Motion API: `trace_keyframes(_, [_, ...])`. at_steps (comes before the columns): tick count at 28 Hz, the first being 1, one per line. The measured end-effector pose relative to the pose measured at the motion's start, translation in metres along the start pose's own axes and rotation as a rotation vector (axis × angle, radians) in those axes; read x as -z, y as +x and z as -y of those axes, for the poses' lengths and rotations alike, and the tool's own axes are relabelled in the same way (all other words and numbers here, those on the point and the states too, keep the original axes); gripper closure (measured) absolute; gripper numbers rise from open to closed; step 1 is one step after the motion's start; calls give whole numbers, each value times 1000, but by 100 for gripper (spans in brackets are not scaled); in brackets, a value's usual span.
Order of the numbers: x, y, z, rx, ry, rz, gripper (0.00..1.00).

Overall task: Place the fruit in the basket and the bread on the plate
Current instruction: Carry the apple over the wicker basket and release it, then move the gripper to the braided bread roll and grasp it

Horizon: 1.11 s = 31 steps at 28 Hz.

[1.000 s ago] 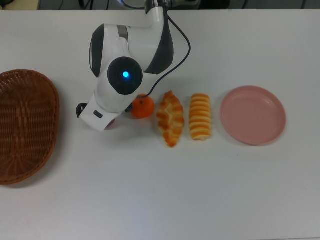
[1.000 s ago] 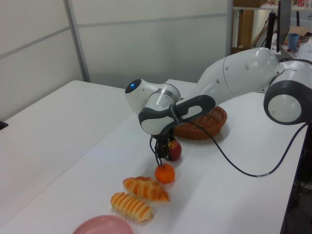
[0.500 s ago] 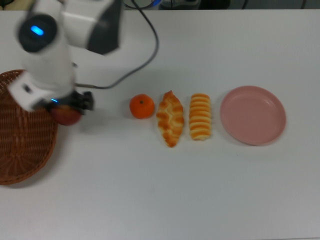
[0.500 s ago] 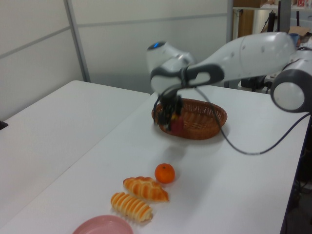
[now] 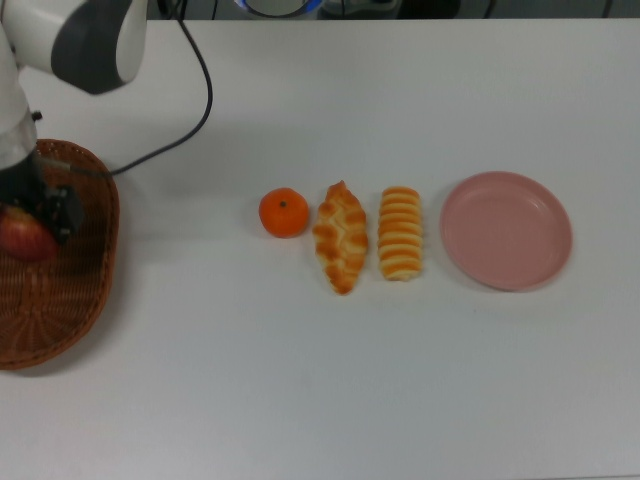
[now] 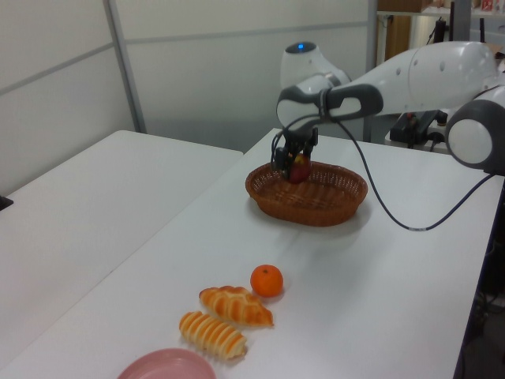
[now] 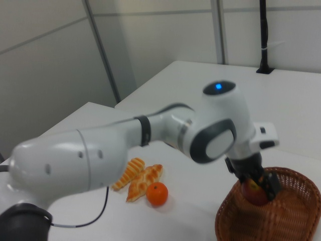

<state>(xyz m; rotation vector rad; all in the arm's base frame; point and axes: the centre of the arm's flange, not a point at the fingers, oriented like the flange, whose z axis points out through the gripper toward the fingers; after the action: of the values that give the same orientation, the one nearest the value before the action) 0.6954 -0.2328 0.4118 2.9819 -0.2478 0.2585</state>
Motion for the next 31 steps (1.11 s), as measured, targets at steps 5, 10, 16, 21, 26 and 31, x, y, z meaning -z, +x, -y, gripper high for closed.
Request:
trace_keyframes(5, [-34,-7,-12,-13,-9,26,6])
trace_keyframes(10, [-37,-10,-19,-23,-11,32,6])
trace_keyframes(16, [-29,-8,-14,-22,-10,21,0])
trace_keyframes(21, [-9,-4,-5,-14,-4,4,0])
trace_keyframes(26, [23,-5,42,45,20,42,0])
trace_keyframes(31, [46,-12,135,166,45,101,0])
